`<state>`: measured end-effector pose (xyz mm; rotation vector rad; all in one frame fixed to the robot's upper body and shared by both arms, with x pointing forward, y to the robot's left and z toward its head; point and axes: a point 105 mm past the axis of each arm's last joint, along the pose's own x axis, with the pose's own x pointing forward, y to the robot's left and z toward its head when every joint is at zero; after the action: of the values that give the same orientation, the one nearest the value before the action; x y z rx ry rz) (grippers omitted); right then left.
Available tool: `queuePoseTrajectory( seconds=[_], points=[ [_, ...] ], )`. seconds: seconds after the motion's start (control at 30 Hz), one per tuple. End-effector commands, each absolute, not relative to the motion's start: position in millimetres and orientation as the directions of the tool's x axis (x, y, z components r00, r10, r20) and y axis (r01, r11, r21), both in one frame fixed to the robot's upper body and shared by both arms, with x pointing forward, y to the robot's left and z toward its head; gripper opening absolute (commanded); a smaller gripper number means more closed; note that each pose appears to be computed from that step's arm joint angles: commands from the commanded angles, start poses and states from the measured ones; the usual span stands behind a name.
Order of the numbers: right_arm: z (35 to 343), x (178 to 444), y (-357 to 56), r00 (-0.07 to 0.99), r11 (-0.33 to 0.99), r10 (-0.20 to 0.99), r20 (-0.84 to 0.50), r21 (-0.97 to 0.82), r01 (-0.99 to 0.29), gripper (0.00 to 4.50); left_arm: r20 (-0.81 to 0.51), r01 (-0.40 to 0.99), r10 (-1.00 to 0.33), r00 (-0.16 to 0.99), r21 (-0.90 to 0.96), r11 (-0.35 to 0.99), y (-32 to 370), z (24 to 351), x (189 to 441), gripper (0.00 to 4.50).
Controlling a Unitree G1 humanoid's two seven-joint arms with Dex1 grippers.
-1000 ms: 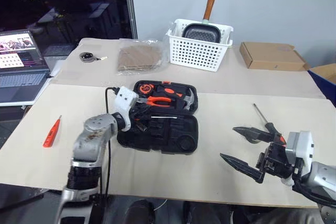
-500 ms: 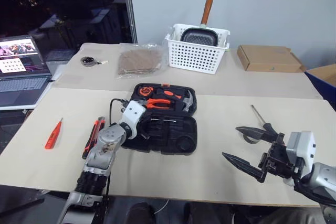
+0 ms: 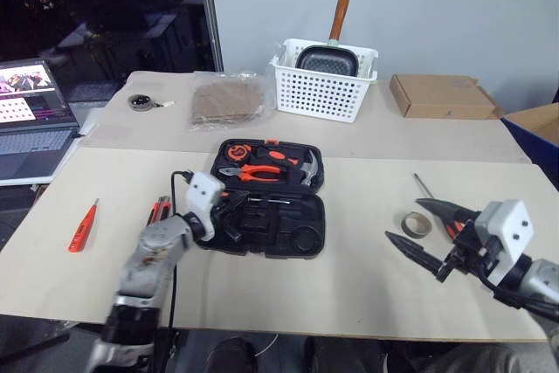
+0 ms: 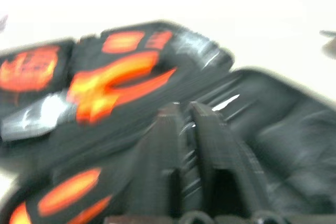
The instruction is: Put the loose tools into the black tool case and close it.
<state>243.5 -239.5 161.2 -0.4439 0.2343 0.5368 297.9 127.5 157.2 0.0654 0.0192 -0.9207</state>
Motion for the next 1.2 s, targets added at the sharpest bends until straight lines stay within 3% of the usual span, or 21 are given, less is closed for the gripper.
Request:
queuePoseTrajectory(
  seconds=[0.03,0.13,0.27,0.47,0.63,0.73,0.9,1.2],
  points=[
    [172,259,-277,0.88,0.802,0.27,-0.39,-0.415,-0.43,4.5,-0.039,0.916,-0.917,0.397,0.073,0.394,106,188,262,2.09],
    [180,271,-297,0.864,0.831,0.195,-0.465,-0.389,-0.397,4.5,-0.088,0.958,-0.955,0.283,0.08,0.276,96,199,244,3.16],
    [179,282,-324,0.79,0.843,0.049,-0.611,-0.4,-0.361,4.5,-0.095,0.971,-0.968,0.231,0.081,0.224,82,213,237,4.45],
    [170,299,-344,0.712,0.777,-0.073,-0.699,-0.488,-0.399,4.5,-0.085,0.973,-0.972,0.221,0.089,0.213,67,223,238,4.45],
    [168,300,-340,0.689,0.832,-0.013,-0.725,-0.39,-0.394,4.5,-0.07,0.961,-0.962,0.266,0.096,0.259,69,227,248,4.45],
    [165,298,-340,0.701,0.786,-0.029,-0.713,-0.45,-0.425,4.5,-0.066,0.956,-0.957,0.283,0.106,0.275,68,227,254,4.45],
    [134,295,-349,0.657,0.833,-0.021,-0.753,-0.376,-0.405,4.5,-0.053,0.957,-0.96,0.274,0.109,0.267,66,226,259,4.45],
    [105,304,-356,0.631,0.885,-0.022,-0.776,-0.309,-0.349,4.5,-0.037,0.955,-0.96,0.277,0.121,0.271,66,227,264,4.45]
  ],
)
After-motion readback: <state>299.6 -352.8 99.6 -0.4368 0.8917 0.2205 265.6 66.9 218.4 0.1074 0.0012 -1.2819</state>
